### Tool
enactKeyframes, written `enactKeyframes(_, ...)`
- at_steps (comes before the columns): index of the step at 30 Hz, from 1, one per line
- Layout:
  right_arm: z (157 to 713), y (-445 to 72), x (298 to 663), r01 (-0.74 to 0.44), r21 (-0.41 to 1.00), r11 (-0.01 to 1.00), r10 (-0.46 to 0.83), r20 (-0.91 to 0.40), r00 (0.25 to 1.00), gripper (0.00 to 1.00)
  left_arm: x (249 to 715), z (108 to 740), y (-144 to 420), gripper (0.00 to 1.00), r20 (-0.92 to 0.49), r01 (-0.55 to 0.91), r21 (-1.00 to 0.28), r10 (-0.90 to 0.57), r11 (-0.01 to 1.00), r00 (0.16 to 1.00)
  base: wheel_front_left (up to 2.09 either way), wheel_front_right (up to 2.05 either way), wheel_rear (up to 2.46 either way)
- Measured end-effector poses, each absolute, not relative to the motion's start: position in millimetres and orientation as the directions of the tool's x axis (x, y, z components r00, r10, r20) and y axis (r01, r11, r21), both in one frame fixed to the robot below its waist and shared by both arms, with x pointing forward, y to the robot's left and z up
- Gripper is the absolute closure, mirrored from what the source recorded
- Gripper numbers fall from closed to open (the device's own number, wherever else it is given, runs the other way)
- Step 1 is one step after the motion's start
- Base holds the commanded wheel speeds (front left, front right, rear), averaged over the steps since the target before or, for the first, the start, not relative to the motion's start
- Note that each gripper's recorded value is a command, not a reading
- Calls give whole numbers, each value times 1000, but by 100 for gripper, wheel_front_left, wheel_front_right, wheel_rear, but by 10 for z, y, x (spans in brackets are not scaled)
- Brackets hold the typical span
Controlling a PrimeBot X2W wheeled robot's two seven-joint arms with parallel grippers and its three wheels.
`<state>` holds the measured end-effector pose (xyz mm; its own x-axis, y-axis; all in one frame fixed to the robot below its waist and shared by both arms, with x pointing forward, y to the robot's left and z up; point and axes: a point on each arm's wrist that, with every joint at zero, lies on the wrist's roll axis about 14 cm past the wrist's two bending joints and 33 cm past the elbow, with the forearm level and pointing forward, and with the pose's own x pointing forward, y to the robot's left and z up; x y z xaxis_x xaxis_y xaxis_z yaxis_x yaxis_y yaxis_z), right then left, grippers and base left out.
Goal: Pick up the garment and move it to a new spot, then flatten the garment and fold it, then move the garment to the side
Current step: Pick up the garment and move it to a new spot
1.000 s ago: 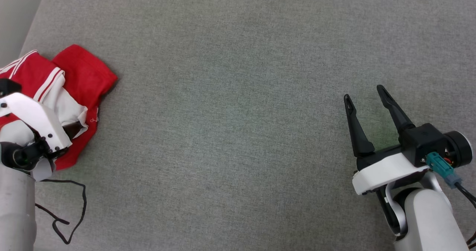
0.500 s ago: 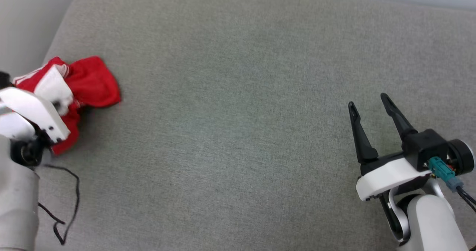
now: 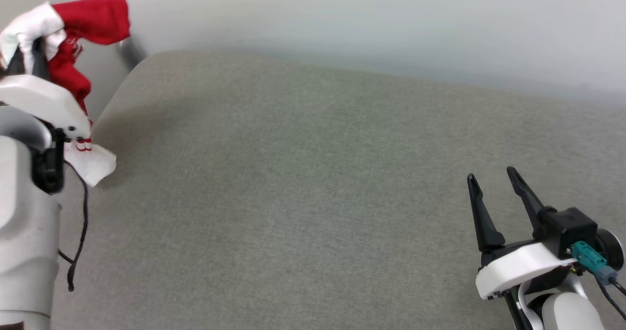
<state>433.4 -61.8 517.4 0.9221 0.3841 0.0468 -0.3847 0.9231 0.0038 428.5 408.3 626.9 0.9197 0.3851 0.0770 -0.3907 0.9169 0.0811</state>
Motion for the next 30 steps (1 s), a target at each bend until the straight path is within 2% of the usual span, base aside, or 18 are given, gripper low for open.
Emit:
enactKeyframes(4,5267,-815,4199,-339,-1,941,339,60,939,0,4467,6473,3628,100,169,-285,62,272,956,947,0,0,0)
enactKeyframes(8,5341,-1074,4077,-274,-9,962,274,71,959,0,4701,6457,2964,100,193,-125,32,117,992,974,0,0,0)
enactKeyframes(14,5386,-1510,3855,-155,-18,988,156,68,985,0,4920,6236,1611,100,166,191,-42,-182,981,969,0,0,0)
enactKeyframes(17,5382,-1753,3754,-84,-26,996,86,61,994,0,4878,6040,813,100,124,371,-74,-360,926,925,0,0,0)
enactKeyframes(21,5340,-1988,3629,-13,-23,1000,14,45,999,0,4653,5657,16,100,35,543,-122,-544,831,839,0,0,0)
enactKeyframes(25,5275,-2134,3584,31,-21,999,-31,23,999,0,4259,5060,-436,100,-105,643,-176,-664,745,740,0,0,0)
enactKeyframes(28,5214,-2170,3579,42,-21,999,-42,4,999,0,3868,4581,-570,100,-226,670,-240,-711,703,666,0,0,0)
enactKeyframes(29,5199,-2164,3586,41,-21,999,-41,-1,999,0,3743,4461,-597,97,-257,675,-257,-722,692,642,0,0,0)
enactKeyframes(30,5194,-2156,3603,38,-19,999,-38,-2,999,0,3640,4371,-614,60,-280,680,-266,-730,683,623,0,0,0)
